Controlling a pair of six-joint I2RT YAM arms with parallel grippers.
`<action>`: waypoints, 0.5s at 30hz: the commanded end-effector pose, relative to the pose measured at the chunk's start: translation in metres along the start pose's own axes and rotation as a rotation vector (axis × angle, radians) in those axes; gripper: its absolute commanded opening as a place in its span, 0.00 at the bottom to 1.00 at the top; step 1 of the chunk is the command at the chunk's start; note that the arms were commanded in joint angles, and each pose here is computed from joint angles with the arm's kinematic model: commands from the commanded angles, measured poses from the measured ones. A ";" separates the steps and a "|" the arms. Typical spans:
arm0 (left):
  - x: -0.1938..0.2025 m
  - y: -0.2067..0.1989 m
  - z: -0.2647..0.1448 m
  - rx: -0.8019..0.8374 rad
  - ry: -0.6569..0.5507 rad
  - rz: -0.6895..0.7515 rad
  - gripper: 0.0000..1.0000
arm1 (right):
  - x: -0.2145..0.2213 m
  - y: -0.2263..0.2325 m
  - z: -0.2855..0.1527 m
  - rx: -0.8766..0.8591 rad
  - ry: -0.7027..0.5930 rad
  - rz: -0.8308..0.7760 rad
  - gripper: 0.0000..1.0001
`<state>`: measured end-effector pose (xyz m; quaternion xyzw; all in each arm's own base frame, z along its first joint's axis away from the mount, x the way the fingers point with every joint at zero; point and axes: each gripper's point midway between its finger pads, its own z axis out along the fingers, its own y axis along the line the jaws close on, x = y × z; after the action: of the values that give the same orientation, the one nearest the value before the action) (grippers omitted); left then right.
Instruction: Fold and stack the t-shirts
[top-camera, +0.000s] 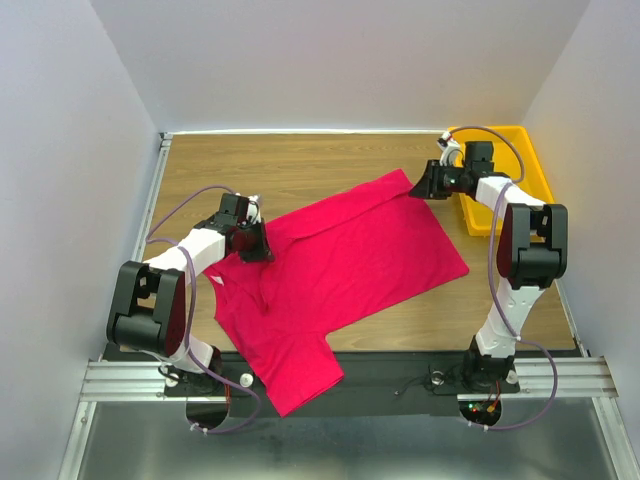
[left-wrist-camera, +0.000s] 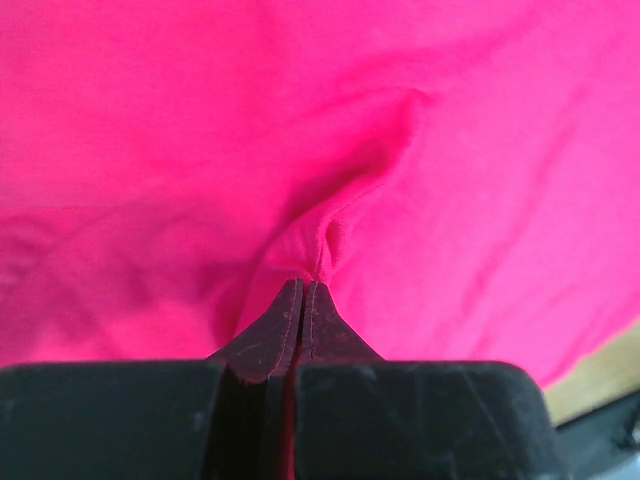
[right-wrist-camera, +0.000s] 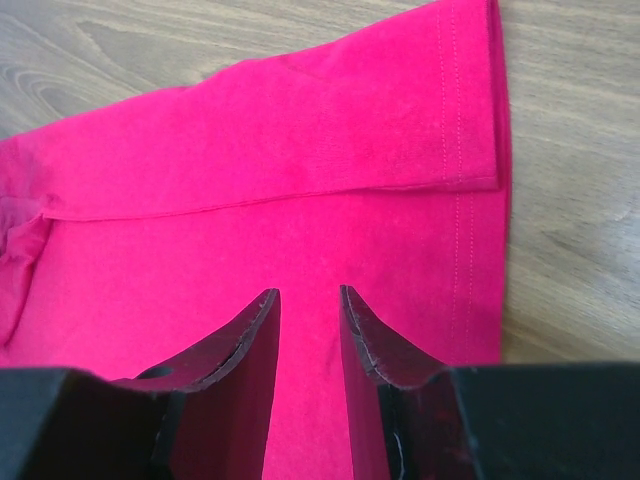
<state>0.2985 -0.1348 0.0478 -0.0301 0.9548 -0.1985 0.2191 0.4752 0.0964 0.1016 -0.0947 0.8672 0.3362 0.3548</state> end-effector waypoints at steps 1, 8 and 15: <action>0.003 -0.029 -0.012 0.151 0.011 0.052 0.02 | -0.010 0.001 -0.008 0.000 -0.033 -0.031 0.36; 0.009 -0.046 -0.007 0.248 0.047 0.037 0.03 | -0.010 -0.002 -0.008 0.002 -0.033 -0.025 0.36; 0.010 -0.066 -0.003 0.315 0.061 0.021 0.04 | -0.009 -0.006 -0.009 0.007 -0.034 -0.018 0.36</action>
<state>0.2877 -0.1778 0.0657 0.0103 0.9304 -0.3083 0.1979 0.4762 0.0913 0.1014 -0.0900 0.8678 0.3343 0.3565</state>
